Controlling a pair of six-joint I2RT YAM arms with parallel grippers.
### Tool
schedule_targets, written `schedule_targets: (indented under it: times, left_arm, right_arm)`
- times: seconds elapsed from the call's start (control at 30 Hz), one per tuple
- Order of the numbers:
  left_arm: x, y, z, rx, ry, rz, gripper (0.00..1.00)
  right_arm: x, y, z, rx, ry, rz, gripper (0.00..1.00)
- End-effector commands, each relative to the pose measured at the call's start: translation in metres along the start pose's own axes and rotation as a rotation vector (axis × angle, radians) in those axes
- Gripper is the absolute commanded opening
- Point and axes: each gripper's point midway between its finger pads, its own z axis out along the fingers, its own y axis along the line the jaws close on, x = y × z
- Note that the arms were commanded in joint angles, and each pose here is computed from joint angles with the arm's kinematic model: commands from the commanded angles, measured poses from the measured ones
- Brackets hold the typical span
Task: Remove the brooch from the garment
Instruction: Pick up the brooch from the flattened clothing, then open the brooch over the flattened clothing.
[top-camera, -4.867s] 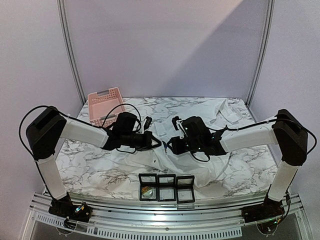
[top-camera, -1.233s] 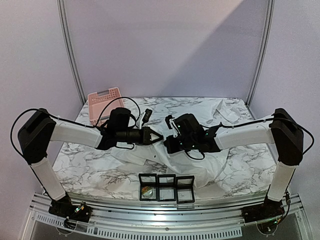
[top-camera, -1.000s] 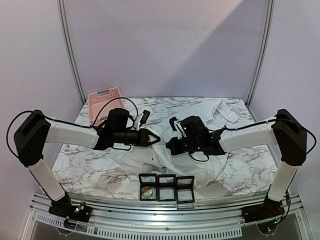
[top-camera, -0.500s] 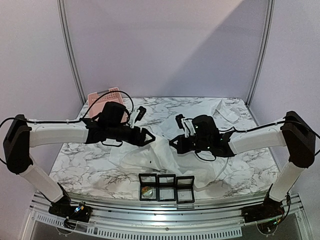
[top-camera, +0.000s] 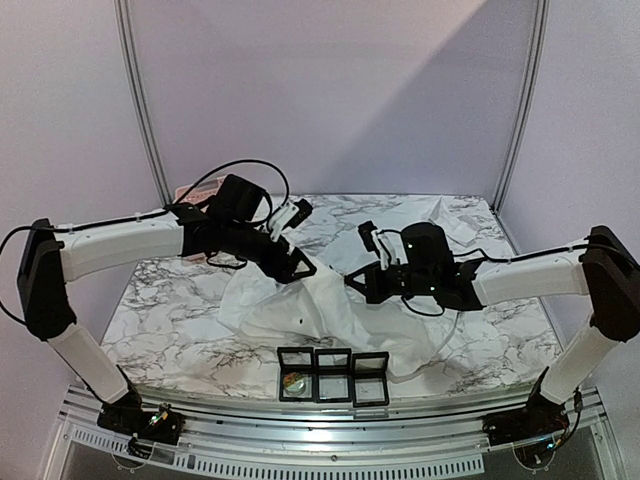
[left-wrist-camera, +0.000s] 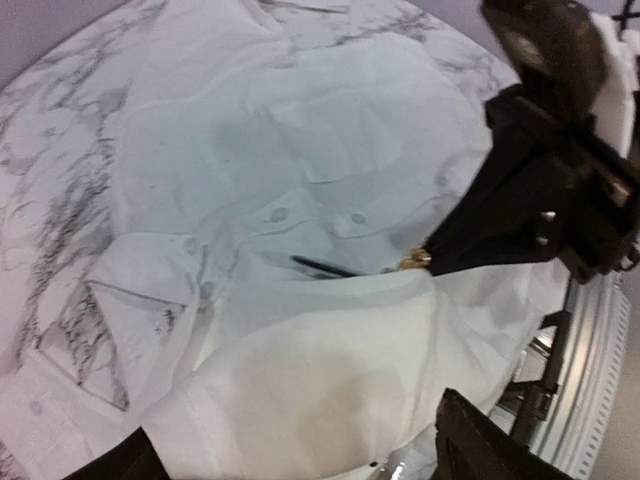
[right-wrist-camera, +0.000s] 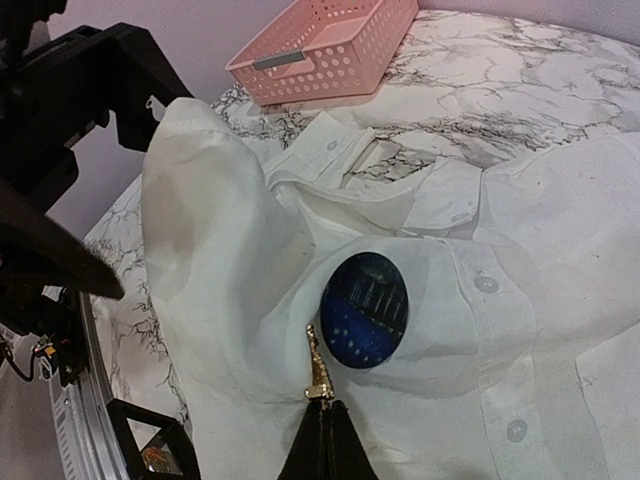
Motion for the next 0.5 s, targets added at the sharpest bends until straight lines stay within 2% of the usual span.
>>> schedule_targets:
  times: [0.0,0.07,0.13,0.3,0.37,0.47]
  left_arm:
    - [-0.006,0.042,-0.021,-0.303,-0.072,-0.028,0.8]
    - [0.002,0.057,-0.025,-0.394,-0.044,-0.052,0.8]
    - [0.003,0.059,-0.029,-0.414,-0.044,-0.054,0.8]
    - [-0.022,0.051,-0.057,-0.421,-0.184,-0.026,0.83]
    - [-0.028,0.036,-0.06,-0.35,-0.212,0.018,0.85]
    - [-0.023,0.002,-0.044,-0.133,-0.169,0.079,0.86]
  right_arm:
    - [-0.012,0.001,-0.012,-0.006,-0.025,-0.02,0.0]
    - [-0.014,-0.002,-0.012,0.002,-0.025,-0.017,0.0]
    - [-0.015,-0.003,-0.013,0.008,-0.028,-0.015,0.0]
    - [-0.019,-0.004,-0.014,0.016,-0.033,-0.014,0.0]
    - [-0.019,-0.003,-0.014,0.012,-0.03,-0.015,0.0]
    - [-0.018,-0.002,-0.015,0.006,-0.028,-0.019,0.0]
